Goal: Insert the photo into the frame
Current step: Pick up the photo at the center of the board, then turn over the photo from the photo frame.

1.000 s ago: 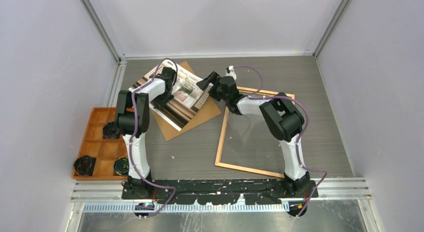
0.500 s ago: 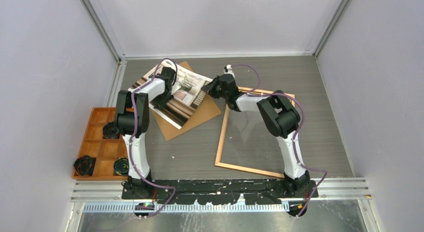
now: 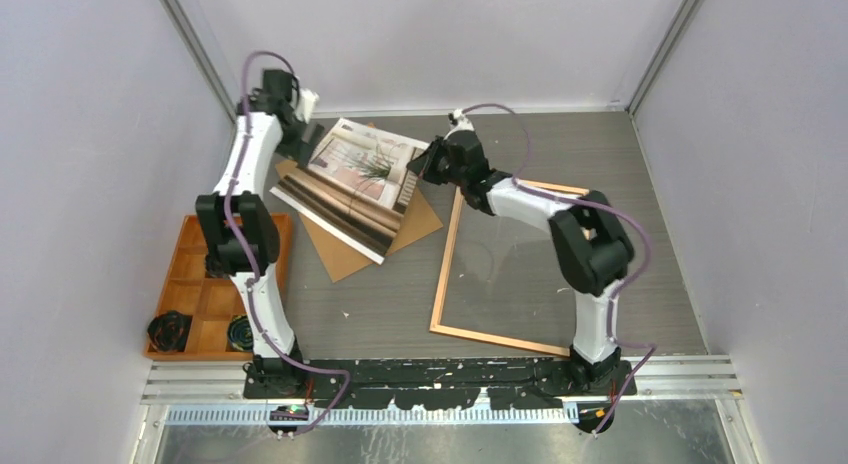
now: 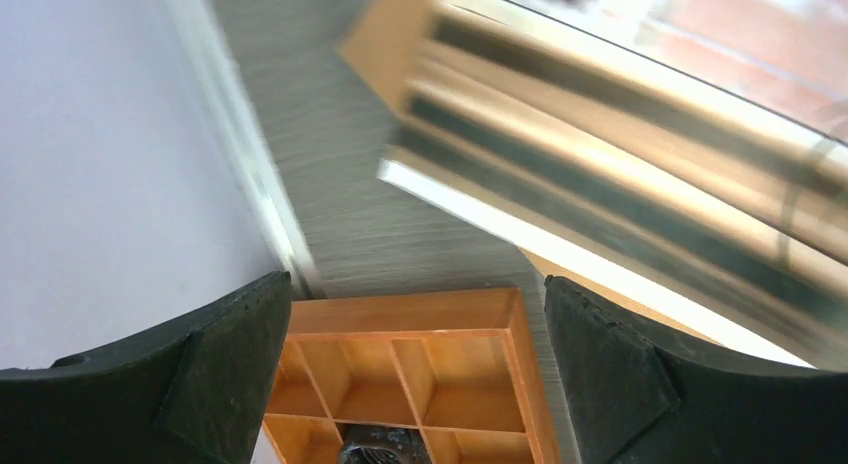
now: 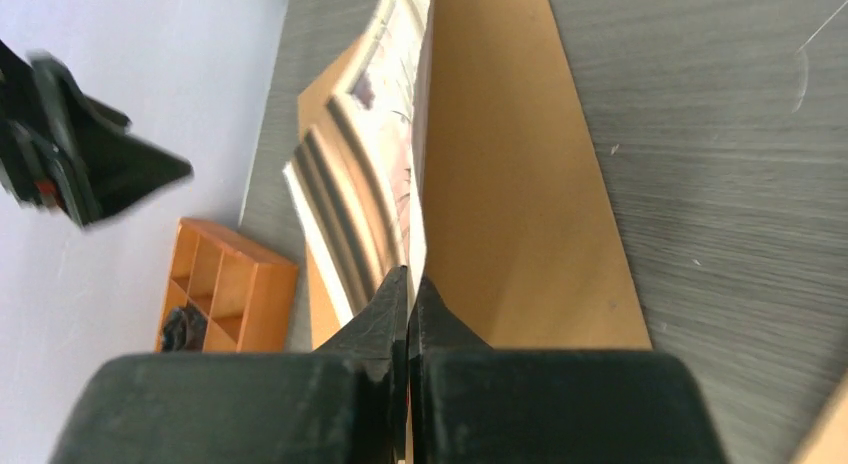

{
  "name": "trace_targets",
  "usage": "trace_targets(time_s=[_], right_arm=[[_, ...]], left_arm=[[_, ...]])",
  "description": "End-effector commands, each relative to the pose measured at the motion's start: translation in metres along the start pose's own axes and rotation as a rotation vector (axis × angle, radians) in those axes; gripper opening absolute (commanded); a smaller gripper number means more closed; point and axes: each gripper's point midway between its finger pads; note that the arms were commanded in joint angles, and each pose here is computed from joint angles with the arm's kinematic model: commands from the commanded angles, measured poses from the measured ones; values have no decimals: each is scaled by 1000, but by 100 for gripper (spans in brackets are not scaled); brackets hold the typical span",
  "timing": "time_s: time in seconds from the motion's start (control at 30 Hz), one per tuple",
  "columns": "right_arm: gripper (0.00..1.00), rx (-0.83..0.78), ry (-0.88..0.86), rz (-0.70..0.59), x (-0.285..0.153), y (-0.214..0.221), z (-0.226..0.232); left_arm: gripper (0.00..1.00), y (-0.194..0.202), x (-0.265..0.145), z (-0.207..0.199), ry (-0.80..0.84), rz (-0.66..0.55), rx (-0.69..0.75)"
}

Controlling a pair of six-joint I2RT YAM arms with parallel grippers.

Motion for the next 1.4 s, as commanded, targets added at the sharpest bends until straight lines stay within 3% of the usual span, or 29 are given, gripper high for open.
trace_targets(time_s=[0.0, 0.27, 0.33, 0.43, 0.53, 0.67, 0.77, 0.97, 1.37], right_arm=[[1, -207, 6, -119, -87, -82, 46], [1, -450, 437, -265, -296, -158, 14], [1, -518, 476, -286, -339, -172, 21], [1, -590, 452, -225, -367, -171, 36], [1, -665, 457, -4, -354, -140, 42], [1, -897, 578, 255, -329, -81, 38], [1, -1019, 629, 378, -316, -45, 30], [1, -1196, 535, 615, -293, 40, 33], [1, -1265, 365, 777, -283, 136, 32]], left_arm=[[100, -3, -76, 14, 121, -85, -184], [100, 24, -55, -12, 165, -18, -152], [100, 27, -52, -18, 163, -19, -138], [100, 27, -54, -36, 173, -22, -92], [100, 27, -55, -44, 170, -29, -69], [100, 31, -53, -49, 178, -22, -62], [100, 35, -49, -50, 175, -9, -59], [100, 37, -45, -50, 172, -1, -56], [100, 41, -41, -50, 166, 5, -47]])
Point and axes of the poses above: each gripper's point midway between its finger pads, its own x axis out along the fingers, its own z axis along the line the jaws close on, y = z × x, and after that the axes turned 7 degrees about -x, right-handed
